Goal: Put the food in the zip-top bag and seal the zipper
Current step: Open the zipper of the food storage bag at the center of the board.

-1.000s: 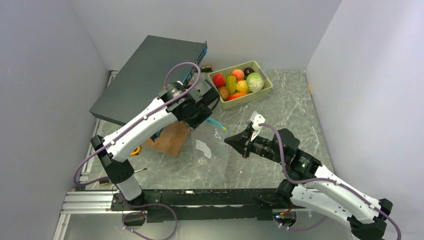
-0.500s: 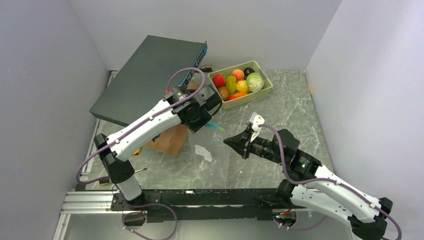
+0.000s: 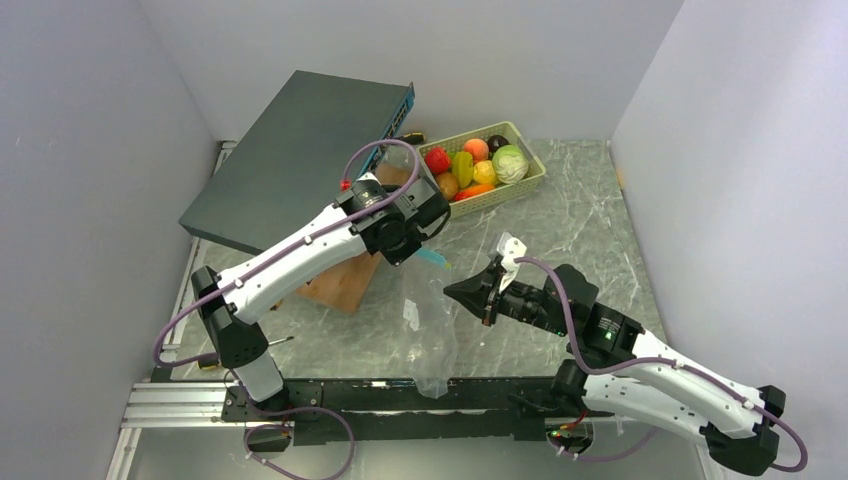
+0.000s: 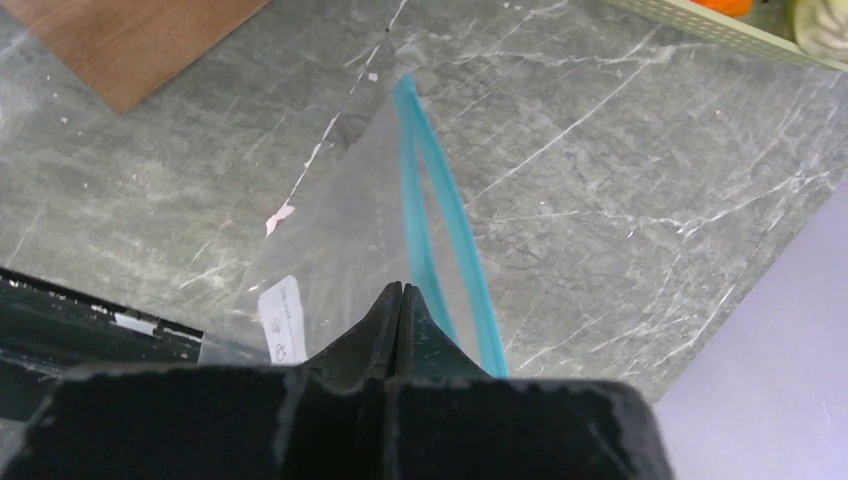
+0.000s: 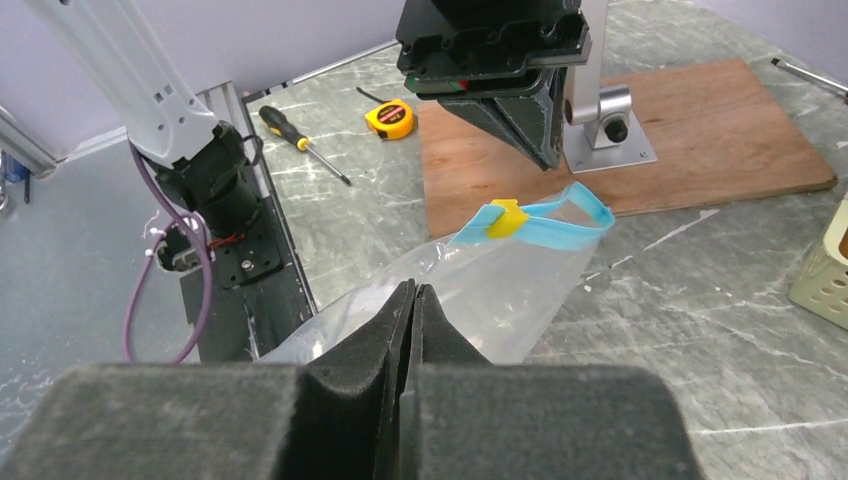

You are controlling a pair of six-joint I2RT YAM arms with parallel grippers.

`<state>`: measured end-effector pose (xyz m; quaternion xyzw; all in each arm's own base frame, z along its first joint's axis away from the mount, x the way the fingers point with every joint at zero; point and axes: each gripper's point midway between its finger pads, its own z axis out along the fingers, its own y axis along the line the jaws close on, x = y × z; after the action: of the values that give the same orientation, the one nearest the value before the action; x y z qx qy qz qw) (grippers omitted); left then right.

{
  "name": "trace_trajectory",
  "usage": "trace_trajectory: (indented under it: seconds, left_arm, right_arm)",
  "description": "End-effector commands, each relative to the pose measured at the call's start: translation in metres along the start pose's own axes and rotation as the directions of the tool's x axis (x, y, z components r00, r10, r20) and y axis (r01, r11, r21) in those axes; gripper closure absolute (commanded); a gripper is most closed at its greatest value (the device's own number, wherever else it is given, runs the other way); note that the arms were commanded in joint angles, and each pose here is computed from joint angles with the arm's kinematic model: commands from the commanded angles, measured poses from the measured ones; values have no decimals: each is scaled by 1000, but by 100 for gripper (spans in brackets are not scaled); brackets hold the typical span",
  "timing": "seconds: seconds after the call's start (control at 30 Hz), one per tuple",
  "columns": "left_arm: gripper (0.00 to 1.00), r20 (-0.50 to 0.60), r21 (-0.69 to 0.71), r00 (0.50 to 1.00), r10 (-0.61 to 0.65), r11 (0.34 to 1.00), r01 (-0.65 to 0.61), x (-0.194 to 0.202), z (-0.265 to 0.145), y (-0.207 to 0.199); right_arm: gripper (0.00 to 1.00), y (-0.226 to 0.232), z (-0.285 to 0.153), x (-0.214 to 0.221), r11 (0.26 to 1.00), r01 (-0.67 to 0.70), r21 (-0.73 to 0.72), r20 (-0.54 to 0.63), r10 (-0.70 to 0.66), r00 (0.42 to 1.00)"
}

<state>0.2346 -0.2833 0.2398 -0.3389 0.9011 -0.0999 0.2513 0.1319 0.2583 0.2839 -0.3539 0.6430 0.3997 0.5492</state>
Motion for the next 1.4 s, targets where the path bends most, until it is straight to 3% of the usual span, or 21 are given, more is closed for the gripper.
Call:
trace_trajectory:
  seconds: [0.0,0.17,0.2,0.3,0.33,0.5,0.73,0.87,1.1,1.37]
  left_arm:
    - [100,99,141,995,33,989,-47,-21,-28,-19]
    - [99,121,236,987,103,963,-129,-24,-40,-29]
    - [93,113,262,988,105,956,-131,-24,-47,-29]
    - [49,73,295,994,84,950,-102,-22,-57,-25]
    - [39,53,298,997,63,951,-77,-21,-59,-23]
    - [24,52,342,999,-1,940,-16,-36,-65,-26]
    - [25,-13,339,998,-67,938,67,-58,-60,-29]
    - [24,-5,311,992,-127,942,122,-75,-56,-26]
    - [22,-22,332,995,-100,938,101,-76,-55,-45]
    - [33,-42,239,992,-116,963,122,-65,-31,-39]
  right_arm:
    - [100,-8,-3,-15,997,-24,69,46,21,999]
    - [100,-6,-7,-21,998,-11,54,81,6,997]
    - [100,-4,-7,-25,999,0,48,86,-4,996]
    - [100,-10,-8,-34,996,29,81,90,-36,995]
    - [100,-12,-9,-37,995,39,92,98,-48,994]
    - [100,-24,-2,-57,983,97,157,121,-117,986]
    - [100,-33,11,-84,923,326,205,160,-361,919]
    - [100,-32,17,-78,896,405,183,141,-431,891]
    - [100,-28,20,-70,886,436,159,135,-457,879]
    - [100,-26,22,-64,878,452,160,115,-471,874]
